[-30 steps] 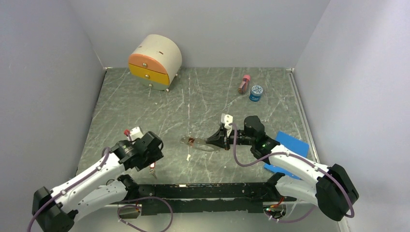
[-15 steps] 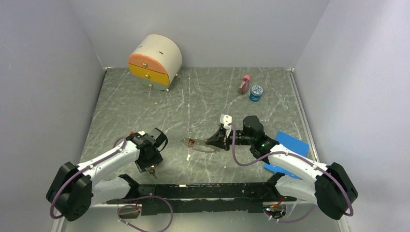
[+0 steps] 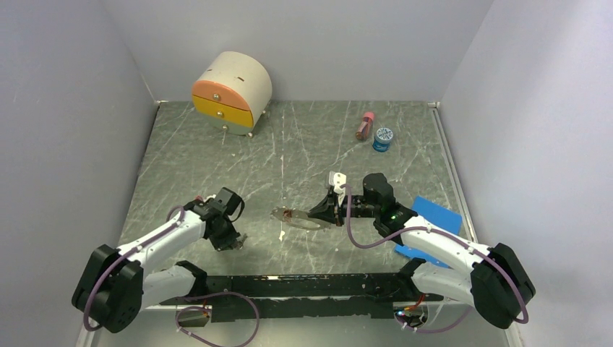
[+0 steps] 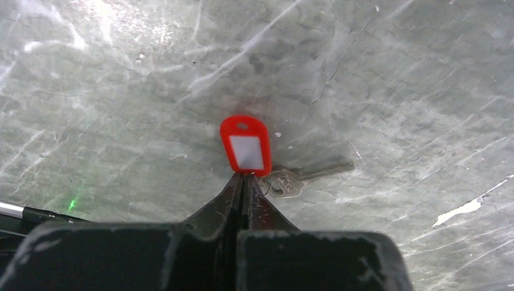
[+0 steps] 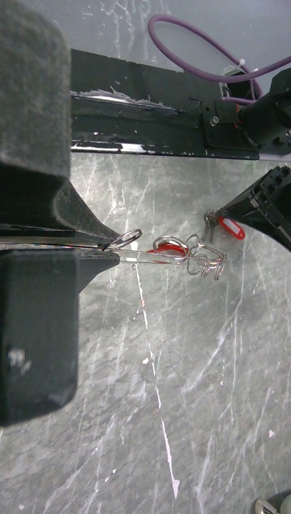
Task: Put the keys on the keyring
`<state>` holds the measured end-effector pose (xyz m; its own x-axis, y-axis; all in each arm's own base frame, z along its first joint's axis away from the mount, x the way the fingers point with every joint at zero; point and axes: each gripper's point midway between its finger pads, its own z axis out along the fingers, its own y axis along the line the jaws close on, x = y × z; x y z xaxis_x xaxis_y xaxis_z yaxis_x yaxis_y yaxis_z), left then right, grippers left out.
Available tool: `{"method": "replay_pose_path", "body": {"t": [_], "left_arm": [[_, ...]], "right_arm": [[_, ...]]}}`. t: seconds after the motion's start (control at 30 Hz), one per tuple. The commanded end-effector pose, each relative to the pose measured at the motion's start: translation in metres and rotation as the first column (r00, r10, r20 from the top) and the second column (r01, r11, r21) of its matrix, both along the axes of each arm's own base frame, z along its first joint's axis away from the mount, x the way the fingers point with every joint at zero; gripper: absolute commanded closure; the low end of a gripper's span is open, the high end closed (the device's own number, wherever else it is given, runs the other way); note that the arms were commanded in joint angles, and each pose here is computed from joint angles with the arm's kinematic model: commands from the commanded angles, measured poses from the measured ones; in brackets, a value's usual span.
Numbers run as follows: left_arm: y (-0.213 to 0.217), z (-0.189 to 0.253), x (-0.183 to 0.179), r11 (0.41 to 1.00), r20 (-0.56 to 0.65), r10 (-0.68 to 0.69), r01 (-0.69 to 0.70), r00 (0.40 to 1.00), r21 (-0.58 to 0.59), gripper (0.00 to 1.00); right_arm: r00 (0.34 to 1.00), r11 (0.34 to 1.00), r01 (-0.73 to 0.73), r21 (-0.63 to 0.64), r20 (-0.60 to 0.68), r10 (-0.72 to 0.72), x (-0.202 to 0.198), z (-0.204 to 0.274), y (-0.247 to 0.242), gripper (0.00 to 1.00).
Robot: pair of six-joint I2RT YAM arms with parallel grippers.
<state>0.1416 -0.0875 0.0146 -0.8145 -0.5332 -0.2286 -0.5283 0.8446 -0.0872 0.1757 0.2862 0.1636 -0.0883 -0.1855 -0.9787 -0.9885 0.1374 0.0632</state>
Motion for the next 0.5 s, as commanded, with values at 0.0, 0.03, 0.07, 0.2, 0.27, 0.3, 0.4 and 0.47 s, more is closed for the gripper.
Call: {"method": "replay_pose_path", "body": {"t": [0.0,0.03,0.07,0.2,0.27,0.3,0.4,0.47], "left_arm": [[-0.016,0.008,0.017,0.998,0.02,-0.051,0.052,0.999,-0.046,0.97],[-0.02,0.009,0.02,0.996,0.022,-0.065,0.066,0.998,-0.057,0.97],[-0.025,0.009,0.023,0.994,0.022,-0.083,0.084,0.996,-0.072,0.97],[-0.036,0.019,0.037,0.987,0.055,-0.136,0.141,0.989,-0.082,0.97],[-0.04,0.027,0.045,0.982,0.089,-0.166,0.173,0.982,-0.08,0.97],[-0.043,0.033,0.048,0.978,0.111,-0.185,0.194,0.976,-0.081,0.97],[-0.046,0.052,0.059,0.963,0.187,-0.246,0.261,0.951,-0.06,0.98],[-0.043,0.069,0.067,0.955,0.245,-0.283,0.296,0.927,-0.019,0.97]], "right_arm": [[0.997,0.998,-0.023,0.052,0.068,0.019,0.002,0.022,0.004,1.0],[0.998,0.998,-0.022,0.052,0.068,0.018,0.002,0.022,0.004,1.0],[0.998,0.998,-0.021,0.053,0.066,0.018,0.003,0.023,0.004,1.0],[0.998,0.999,-0.022,0.048,0.062,0.019,0.003,0.023,0.005,1.0],[0.998,0.999,-0.022,0.045,0.061,0.019,0.003,0.023,0.004,1.0],[0.998,0.999,-0.021,0.045,0.063,0.018,0.003,0.023,0.004,1.0],[0.997,0.999,-0.023,0.047,0.072,0.019,0.002,0.023,0.004,1.0],[0.996,0.999,-0.021,0.047,0.082,0.017,0.003,0.024,0.003,1.0]]}}
